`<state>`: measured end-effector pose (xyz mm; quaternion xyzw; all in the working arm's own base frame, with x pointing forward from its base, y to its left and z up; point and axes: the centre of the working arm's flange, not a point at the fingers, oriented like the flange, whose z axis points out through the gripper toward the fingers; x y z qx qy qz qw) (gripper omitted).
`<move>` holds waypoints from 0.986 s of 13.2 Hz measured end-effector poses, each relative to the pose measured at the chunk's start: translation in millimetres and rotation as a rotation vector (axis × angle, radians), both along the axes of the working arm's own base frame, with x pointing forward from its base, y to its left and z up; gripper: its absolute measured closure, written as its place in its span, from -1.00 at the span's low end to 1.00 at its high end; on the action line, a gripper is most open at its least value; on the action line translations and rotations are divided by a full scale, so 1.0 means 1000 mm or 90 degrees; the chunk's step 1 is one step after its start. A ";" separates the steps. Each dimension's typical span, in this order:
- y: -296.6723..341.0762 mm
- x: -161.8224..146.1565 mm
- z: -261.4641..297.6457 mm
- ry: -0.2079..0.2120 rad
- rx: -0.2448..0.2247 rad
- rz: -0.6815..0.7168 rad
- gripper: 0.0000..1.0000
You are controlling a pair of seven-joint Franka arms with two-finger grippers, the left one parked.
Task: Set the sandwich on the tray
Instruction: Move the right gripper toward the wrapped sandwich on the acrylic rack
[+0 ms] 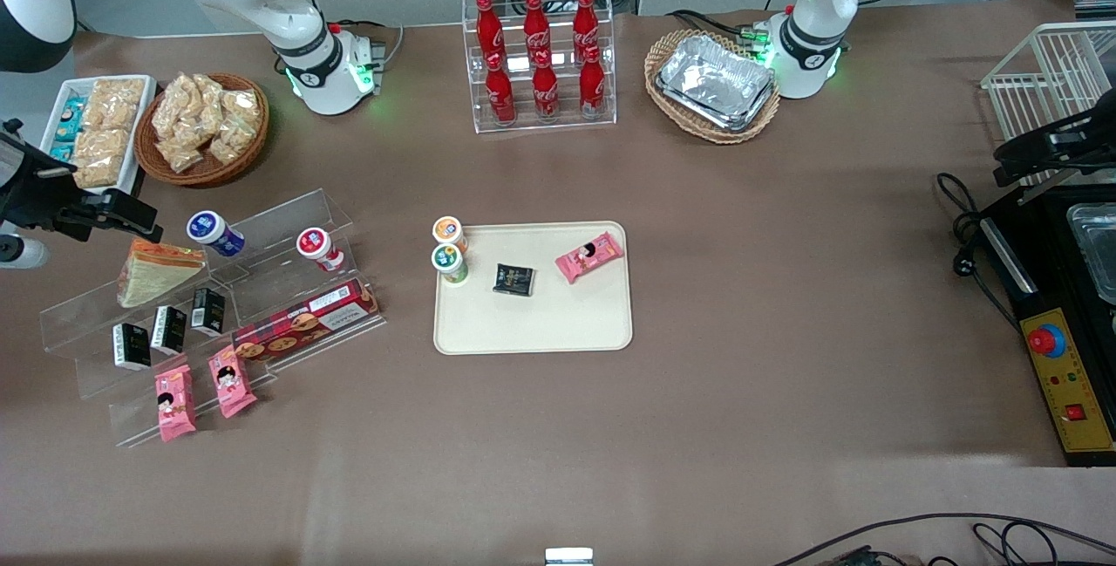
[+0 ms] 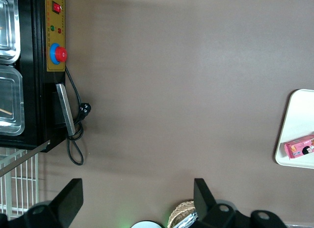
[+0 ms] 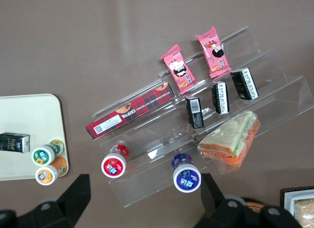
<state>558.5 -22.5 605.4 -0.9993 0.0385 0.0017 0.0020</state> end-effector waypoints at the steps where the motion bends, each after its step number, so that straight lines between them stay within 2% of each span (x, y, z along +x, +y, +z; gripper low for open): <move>1: 0.000 0.000 0.000 0.000 0.000 0.004 -1.00; 9: -0.007 0.000 -0.001 0.002 0.000 0.002 -1.00; 13: -0.040 -0.003 0.000 0.002 -0.001 -0.120 -1.00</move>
